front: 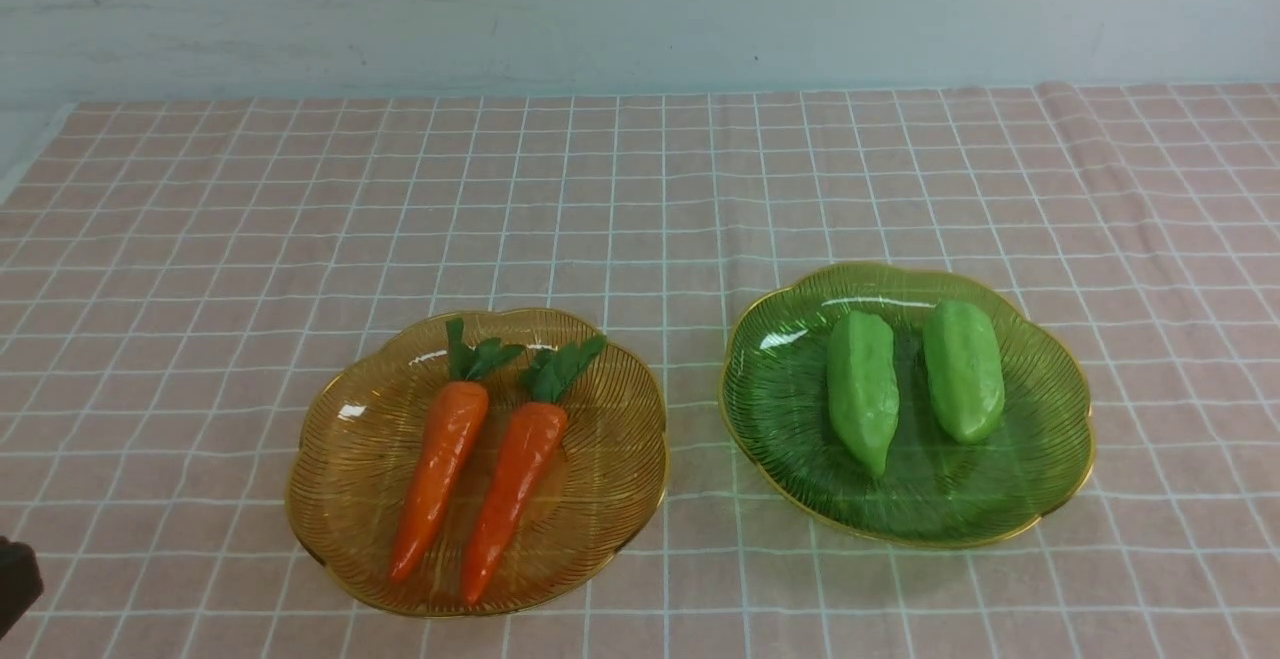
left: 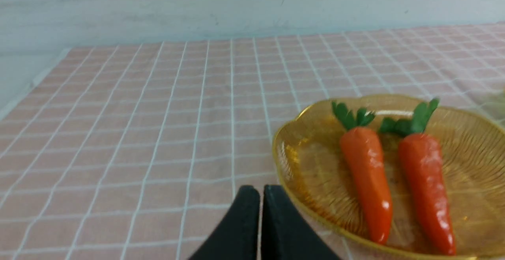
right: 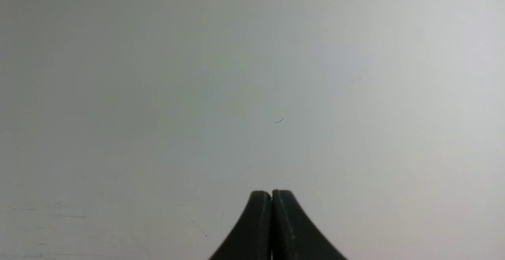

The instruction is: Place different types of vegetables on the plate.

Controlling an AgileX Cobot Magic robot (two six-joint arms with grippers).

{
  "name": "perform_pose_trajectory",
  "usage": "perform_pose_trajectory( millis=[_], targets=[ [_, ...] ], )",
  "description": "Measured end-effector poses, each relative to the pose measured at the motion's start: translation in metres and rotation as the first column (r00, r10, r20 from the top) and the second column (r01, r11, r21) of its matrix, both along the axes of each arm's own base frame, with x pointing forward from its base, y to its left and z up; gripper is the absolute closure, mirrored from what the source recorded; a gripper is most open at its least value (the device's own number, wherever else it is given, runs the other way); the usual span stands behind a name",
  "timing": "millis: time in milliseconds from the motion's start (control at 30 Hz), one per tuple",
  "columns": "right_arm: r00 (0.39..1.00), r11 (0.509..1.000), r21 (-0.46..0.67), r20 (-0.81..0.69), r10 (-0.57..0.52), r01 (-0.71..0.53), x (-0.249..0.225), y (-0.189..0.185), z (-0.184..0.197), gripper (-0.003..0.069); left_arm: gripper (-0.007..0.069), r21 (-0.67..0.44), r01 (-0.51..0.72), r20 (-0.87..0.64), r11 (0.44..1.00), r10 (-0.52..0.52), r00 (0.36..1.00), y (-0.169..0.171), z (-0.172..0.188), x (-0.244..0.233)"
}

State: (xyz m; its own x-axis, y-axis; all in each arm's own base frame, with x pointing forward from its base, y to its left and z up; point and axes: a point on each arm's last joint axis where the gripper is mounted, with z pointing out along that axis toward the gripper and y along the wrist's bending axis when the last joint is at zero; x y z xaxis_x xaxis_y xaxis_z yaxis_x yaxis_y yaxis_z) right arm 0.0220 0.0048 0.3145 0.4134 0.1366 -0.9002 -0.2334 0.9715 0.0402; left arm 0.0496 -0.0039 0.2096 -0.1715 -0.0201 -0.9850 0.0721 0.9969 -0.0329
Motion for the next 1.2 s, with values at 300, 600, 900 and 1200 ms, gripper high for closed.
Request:
perform_pose_trajectory(
  millis=[300, 600, 900, 1200],
  targets=[
    [1.000, 1.000, 0.000, 0.000, 0.000, 0.000, 0.000, 0.000, 0.000, 0.0674, 0.0628, 0.027, -0.018, -0.111, 0.999, 0.021, 0.994, 0.001, -0.037, 0.003],
    [1.000, 1.000, 0.000, 0.000, 0.000, 0.000, 0.000, 0.000, 0.000, 0.0674, 0.0628, 0.029, -0.015, -0.137, 0.999, 0.019, 0.990, 0.001, -0.039, 0.003],
    [1.000, 1.000, 0.000, 0.000, 0.000, 0.000, 0.000, 0.000, 0.000, 0.0674, 0.0628, 0.029, -0.015, -0.137, 0.999, 0.019, 0.990, 0.001, -0.039, 0.003],
    [1.000, 1.000, 0.000, 0.000, 0.000, 0.000, 0.000, 0.000, 0.000, 0.0674, 0.0628, 0.029, -0.016, -0.137, 0.999, 0.019, 0.990, 0.001, -0.039, 0.003]
  ],
)
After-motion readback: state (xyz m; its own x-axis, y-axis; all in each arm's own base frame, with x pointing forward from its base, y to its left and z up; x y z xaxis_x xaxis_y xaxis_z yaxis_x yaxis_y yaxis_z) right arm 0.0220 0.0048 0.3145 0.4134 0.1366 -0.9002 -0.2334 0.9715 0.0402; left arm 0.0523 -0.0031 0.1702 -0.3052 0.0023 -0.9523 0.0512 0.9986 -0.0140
